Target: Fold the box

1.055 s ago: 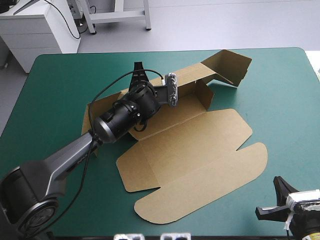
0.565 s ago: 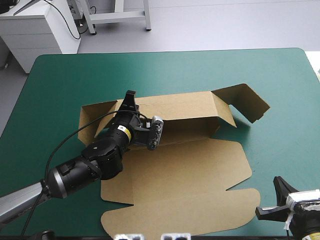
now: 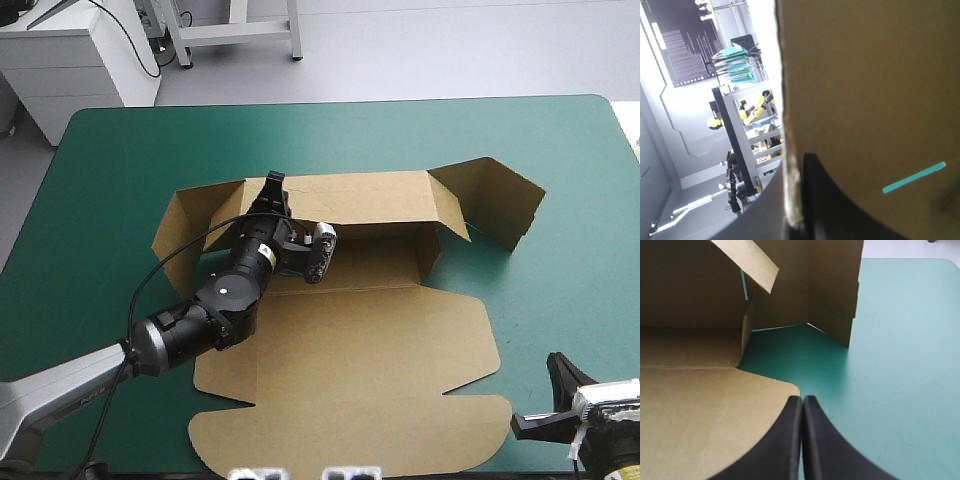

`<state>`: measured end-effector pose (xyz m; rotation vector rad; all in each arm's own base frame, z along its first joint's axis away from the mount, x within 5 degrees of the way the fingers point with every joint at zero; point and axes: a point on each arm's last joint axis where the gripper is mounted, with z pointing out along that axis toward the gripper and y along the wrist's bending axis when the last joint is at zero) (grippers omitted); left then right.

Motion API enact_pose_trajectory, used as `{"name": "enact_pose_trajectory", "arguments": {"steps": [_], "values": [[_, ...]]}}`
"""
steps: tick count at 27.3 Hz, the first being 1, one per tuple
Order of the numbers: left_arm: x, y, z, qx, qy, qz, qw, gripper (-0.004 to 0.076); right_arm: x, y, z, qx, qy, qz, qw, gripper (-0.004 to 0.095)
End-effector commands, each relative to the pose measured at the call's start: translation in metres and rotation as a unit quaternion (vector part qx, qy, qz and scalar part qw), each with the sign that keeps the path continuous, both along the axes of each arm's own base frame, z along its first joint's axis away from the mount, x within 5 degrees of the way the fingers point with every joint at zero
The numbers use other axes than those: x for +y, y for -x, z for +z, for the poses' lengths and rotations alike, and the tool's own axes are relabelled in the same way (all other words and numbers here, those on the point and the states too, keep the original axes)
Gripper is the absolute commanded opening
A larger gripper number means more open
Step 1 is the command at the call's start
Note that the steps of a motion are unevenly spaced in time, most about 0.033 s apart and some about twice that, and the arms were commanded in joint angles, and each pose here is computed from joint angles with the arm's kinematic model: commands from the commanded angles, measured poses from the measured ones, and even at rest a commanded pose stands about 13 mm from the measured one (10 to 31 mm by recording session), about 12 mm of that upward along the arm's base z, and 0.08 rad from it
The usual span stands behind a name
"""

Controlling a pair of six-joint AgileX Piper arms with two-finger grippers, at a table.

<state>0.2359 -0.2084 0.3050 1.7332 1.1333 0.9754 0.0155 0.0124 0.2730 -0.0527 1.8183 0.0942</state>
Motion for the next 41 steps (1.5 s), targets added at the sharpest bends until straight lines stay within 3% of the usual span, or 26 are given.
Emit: {"name": "enact_pose_trajectory", "arguments": {"steps": [1,4,7,16,22,28,31,36,41], "values": [[0.000,0.001,0.019,-0.034,0.036,-0.001,0.999,-0.0008,-0.001,0.005,0.013,-0.059,-0.001,-0.006,0.998,-0.0020],[0.004,0.000,0.019,-0.035,0.052,0.027,0.998,-0.0008,0.000,-0.001,0.015,-0.020,-0.049,-0.014,0.998,-0.0018],[0.005,0.000,0.020,-0.031,0.075,0.039,0.996,-0.0008,0.000,-0.023,0.037,0.037,-0.057,-0.010,0.998,-0.0018],[0.004,0.000,0.019,-0.027,0.090,0.042,0.995,-0.0008,-0.004,-0.126,0.143,0.086,-0.011,0.017,0.996,-0.0018],[0.004,0.000,0.019,-0.027,0.090,0.042,0.995,-0.0008,-0.002,-0.214,0.183,0.100,-0.030,0.048,0.993,-0.0018],[0.004,0.000,0.019,-0.027,0.090,0.042,0.995,-0.0008,0.001,-0.294,0.182,0.174,-0.051,0.088,0.979,-0.0018],[0.004,0.000,0.019,-0.025,0.091,0.038,0.995,-0.0008,0.003,-0.330,0.169,0.218,-0.082,0.097,0.968,-0.0018],[0.004,0.000,0.019,-0.025,0.091,0.038,0.995,-0.0008,0.007,-0.364,0.143,0.268,-0.119,0.122,0.948,-0.0018],[0.004,0.000,0.019,-0.023,0.103,0.042,0.994,-0.0008,0.008,-0.369,0.132,0.290,-0.121,0.125,0.941,-0.0018]]}}
